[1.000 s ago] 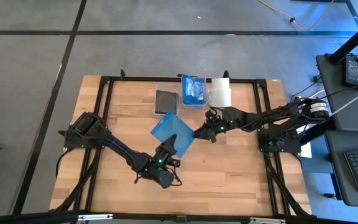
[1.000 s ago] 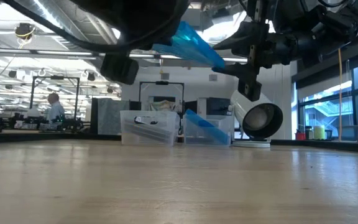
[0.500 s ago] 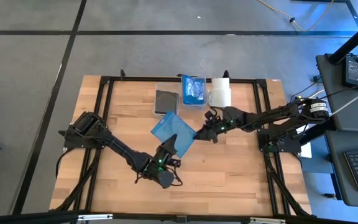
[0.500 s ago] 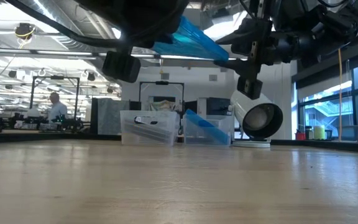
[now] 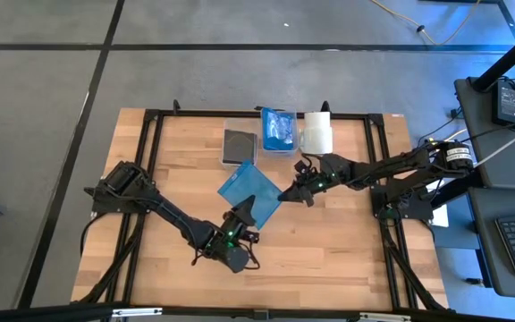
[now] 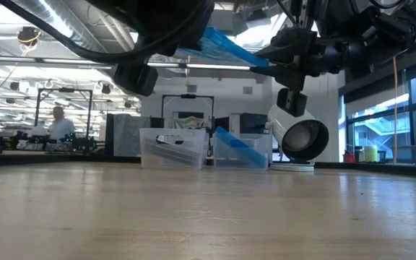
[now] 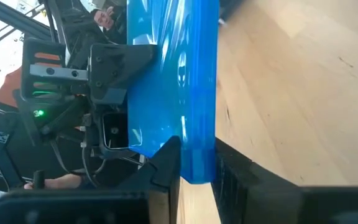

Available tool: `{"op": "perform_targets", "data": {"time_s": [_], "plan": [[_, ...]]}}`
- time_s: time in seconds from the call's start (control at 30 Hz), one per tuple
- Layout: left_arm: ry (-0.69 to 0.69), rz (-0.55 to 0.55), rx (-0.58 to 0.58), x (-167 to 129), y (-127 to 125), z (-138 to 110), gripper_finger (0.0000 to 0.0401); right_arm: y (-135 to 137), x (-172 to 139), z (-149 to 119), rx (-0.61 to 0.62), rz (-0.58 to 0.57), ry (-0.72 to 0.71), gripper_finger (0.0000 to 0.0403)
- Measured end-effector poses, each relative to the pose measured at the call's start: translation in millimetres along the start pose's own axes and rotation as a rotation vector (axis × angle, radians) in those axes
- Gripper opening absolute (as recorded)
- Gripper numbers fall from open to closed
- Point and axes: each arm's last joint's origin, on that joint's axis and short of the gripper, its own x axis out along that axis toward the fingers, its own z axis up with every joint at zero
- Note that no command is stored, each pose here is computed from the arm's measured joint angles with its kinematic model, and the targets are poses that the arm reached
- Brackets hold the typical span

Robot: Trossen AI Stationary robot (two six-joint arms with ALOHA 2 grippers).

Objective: Pick & place jewel cases by type
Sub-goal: Put the blue CD Case into the right transparent bin

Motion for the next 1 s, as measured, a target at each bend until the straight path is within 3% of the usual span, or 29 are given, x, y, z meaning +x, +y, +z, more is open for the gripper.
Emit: {"op": "perform_targets", "data": {"time_s": [0.33,0.73,0.9,1.0], "plan": [[-0.021,-0.008,0.011,0.1,-0.3,0.6,0.0026,-0.9,0.0,-0.7,-0.003,-0.008,0.005,0.0070],[-0.080,-0.016,-0.008,-8.6,-1.2,2.8,0.0119,2.5,0.0,2.3,-0.027,0.013,-0.022,0.0064],[-0.124,-0.018,-0.029,-17.7,-0.7,3.6,0.0135,3.8,-0.1,4.7,-0.065,0.007,-0.064,0.0063],[-0.154,-0.024,-0.103,-23.2,4.5,0.9,0.0136,5.2,-0.2,6.7,-0.113,0.007,-0.097,0.0063]]}}
